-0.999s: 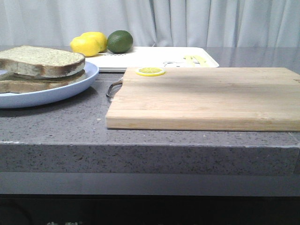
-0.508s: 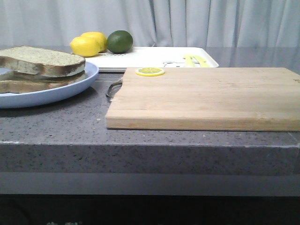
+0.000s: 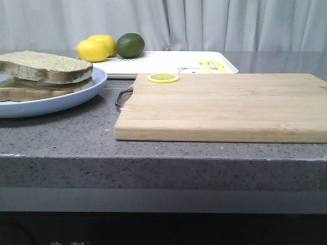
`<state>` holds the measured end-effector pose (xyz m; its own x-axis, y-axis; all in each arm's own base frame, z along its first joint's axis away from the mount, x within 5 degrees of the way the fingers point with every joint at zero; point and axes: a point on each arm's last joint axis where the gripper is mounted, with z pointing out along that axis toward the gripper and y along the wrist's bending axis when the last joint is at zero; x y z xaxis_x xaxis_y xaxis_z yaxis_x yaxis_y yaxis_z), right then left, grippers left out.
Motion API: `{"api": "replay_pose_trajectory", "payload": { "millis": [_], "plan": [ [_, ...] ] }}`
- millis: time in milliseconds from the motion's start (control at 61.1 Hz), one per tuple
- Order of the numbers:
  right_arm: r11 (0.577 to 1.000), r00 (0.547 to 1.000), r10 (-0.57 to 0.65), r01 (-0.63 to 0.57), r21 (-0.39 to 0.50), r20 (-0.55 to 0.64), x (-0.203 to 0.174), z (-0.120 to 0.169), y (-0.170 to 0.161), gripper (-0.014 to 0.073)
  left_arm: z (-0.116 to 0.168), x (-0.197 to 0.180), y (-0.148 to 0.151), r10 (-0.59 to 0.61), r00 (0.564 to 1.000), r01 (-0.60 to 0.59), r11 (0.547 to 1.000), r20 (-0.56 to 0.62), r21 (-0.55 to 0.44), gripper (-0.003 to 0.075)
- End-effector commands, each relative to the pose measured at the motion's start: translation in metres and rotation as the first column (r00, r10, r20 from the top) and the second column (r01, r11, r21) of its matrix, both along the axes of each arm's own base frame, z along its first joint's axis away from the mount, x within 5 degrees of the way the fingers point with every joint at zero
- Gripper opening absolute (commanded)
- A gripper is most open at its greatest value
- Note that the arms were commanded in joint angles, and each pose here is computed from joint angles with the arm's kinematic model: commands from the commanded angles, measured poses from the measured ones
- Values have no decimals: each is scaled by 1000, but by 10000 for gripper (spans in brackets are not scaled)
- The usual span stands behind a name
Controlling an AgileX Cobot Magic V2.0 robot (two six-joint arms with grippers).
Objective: Place bread and move sandwich to tray
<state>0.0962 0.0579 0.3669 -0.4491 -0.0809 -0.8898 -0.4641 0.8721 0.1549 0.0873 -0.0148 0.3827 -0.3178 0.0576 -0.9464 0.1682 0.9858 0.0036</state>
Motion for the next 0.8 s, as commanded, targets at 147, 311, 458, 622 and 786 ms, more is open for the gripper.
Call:
{"api": "replay_pose_trajectory", "payload": {
  "millis": [147, 311, 458, 622, 786],
  "plan": [
    [999, 997, -14, 11, 37, 82, -3, 12, -3, 439, 20, 21, 0, 38, 998, -36, 998, -46, 46, 544],
    [999, 997, -14, 11, 37, 82, -3, 12, -3, 439, 21, 67, -1, 100, 966, -77, 992, -239, 101, 544],
    [999, 996, -14, 11, 38, 83, -2, 12, -3, 439, 17, 115, 12, 188, 910, -166, 982, -370, 91, 544],
    [999, 996, -14, 11, 38, 83, -2, 12, -3, 439, 3, 163, 31, 164, 847, -192, 981, -506, -3, 544],
    [999, 996, -14, 11, 38, 83, -2, 12, -3, 439, -21, 200, 46, -2, 809, -131, 974, -587, -184, 544]
  ]
}}
